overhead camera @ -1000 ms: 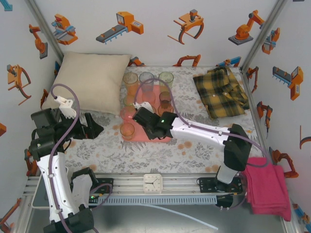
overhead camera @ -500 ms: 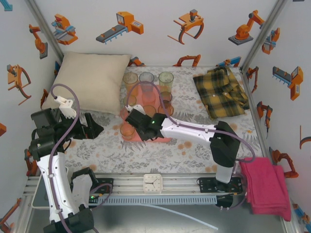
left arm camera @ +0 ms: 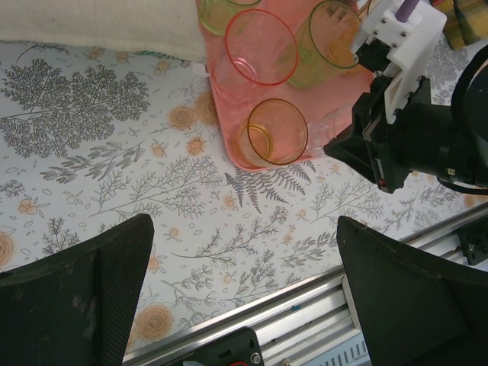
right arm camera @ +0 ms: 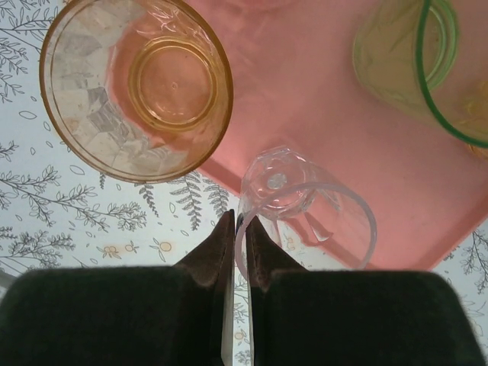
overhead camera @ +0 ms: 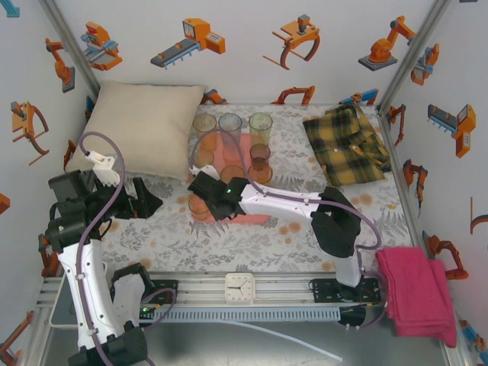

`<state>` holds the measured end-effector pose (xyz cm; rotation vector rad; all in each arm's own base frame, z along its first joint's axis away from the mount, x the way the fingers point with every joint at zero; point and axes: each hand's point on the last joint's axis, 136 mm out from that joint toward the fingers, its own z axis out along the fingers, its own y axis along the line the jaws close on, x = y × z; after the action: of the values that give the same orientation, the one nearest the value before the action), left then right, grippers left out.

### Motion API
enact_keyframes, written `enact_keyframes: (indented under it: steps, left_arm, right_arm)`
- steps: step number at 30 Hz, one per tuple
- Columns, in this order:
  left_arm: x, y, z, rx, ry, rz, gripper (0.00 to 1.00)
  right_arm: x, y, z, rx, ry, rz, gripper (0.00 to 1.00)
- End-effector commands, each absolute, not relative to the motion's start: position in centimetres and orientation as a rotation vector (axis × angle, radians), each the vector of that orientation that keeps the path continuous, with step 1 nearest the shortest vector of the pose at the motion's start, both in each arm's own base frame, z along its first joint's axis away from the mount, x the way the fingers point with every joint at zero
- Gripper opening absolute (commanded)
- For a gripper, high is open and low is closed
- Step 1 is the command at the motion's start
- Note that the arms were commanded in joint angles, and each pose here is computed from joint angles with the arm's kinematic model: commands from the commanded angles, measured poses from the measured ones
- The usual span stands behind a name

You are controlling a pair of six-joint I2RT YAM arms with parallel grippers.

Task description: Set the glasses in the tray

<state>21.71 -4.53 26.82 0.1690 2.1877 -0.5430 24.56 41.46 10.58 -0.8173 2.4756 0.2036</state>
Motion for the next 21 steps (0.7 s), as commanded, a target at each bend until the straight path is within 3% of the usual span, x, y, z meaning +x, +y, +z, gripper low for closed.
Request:
enact_keyframes:
  steps: [1, 21]
  left_arm:
    - [21.7, -4.6, 26.8, 0.162, 2.176, -0.558, 0.98]
    - [21.7, -4.6, 26.8, 0.163, 2.175, -0.559, 0.98]
  right_arm:
    - [24.7, 42.8, 11.5, -0.823, 2.448, 0.239, 0.09]
    - [24.4, 43.4, 10.2, -0.849, 2.476, 0.246, 0.13]
